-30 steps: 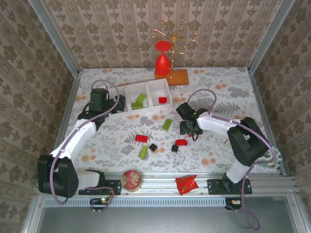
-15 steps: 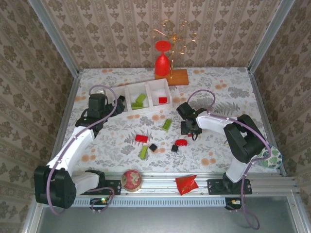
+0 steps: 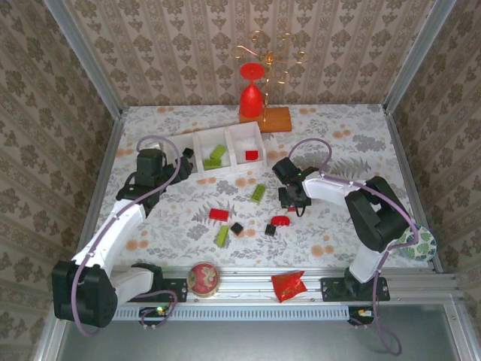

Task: Sort the legos into containers by color
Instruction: Pick up the lego from the center of the table.

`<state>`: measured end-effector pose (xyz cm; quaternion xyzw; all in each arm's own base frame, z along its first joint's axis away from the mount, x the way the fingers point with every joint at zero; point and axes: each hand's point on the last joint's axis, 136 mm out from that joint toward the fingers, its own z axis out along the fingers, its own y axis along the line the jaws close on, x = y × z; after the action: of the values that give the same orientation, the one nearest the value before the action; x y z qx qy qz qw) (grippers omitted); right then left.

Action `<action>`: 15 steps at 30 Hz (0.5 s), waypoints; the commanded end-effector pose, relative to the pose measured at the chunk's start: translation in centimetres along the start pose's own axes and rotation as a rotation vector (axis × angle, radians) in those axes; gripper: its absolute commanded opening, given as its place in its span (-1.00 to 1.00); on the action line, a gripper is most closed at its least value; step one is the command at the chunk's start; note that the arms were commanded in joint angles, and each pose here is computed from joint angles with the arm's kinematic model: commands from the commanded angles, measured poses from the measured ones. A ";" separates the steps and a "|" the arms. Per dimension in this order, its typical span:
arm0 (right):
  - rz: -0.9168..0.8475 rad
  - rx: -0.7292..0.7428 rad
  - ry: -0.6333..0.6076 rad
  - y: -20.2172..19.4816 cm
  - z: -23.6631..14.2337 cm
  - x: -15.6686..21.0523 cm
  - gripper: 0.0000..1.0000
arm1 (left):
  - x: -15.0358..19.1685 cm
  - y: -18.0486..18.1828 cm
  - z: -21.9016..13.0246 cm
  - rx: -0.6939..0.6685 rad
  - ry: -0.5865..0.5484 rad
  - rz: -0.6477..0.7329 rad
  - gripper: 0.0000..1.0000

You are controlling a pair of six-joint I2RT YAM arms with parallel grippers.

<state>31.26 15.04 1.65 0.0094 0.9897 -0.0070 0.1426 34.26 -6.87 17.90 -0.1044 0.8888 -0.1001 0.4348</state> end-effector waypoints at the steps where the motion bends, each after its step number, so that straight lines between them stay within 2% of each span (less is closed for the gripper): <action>1: 0.007 -0.016 0.003 0.4 0.2 -0.3 -0.68 | 0.1 0.0 -0.2 0.001 -0.002 -0.015 1.00; 8: -0.002 -0.028 -0.051 1.3 -1.9 -1.8 -0.87 | 0.5 0.2 -0.5 -0.001 -0.002 -0.022 1.00; 15: -0.034 -0.062 -0.133 3.4 -5.5 -4.6 -0.93 | 0.2 0.2 -1.1 0.003 -0.016 -0.018 1.00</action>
<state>33.45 17.85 5.37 -0.0055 0.9835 0.0164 0.1802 33.72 -6.73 17.96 -0.1071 0.8875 -0.1022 0.4364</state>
